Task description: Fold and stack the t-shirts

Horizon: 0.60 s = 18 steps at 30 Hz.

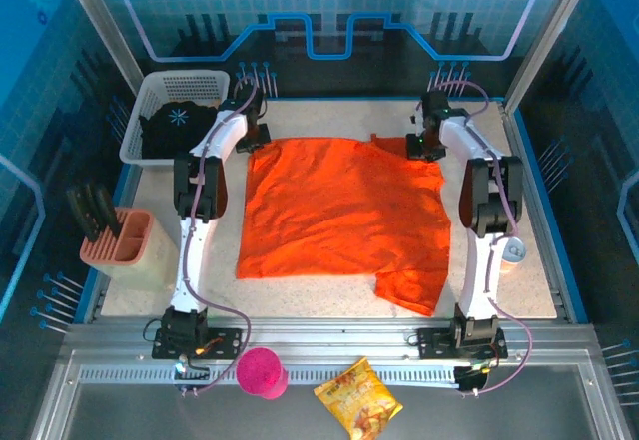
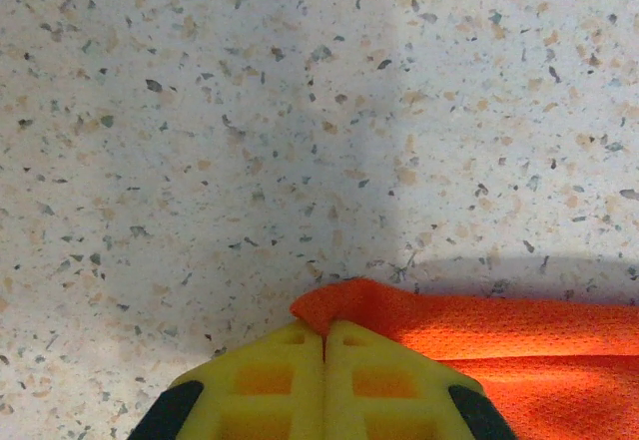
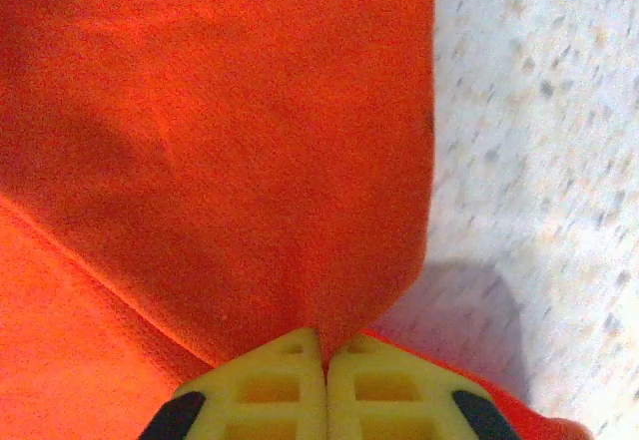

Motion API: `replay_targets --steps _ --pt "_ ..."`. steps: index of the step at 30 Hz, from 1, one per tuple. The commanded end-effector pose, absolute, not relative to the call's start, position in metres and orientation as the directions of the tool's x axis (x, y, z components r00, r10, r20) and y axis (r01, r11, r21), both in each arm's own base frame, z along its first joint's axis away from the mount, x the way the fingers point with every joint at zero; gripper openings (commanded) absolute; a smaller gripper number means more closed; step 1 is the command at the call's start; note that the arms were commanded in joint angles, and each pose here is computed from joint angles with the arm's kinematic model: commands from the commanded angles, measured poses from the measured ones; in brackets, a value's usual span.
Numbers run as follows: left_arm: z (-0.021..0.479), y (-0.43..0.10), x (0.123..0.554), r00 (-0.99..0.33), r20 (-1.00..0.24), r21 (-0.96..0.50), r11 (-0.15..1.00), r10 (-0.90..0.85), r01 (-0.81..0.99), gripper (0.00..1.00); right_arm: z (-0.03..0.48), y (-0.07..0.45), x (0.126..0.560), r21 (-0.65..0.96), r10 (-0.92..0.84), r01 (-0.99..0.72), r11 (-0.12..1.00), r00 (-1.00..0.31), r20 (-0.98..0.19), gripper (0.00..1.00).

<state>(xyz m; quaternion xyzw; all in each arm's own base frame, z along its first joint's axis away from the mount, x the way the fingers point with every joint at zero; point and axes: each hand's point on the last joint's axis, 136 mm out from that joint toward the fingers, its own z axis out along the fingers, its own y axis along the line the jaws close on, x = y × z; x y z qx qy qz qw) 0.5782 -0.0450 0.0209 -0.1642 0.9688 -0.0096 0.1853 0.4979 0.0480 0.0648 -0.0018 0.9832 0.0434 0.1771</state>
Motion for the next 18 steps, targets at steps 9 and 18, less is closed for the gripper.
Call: replay_targets --steps 9,18 --pt "0.005 -0.072 0.559 -0.923 -0.258 -0.136 0.957 -0.285 -0.257 0.00 0.068 0.071 0.462 0.164 0.134 0.079 0.983 -0.922 -0.362 0.67" --pt "0.005 -0.072 0.559 -0.924 -0.258 -0.141 0.957 -0.282 -0.253 0.00 0.106 0.029 0.511 0.121 0.135 0.090 0.989 -0.885 -0.446 0.64"
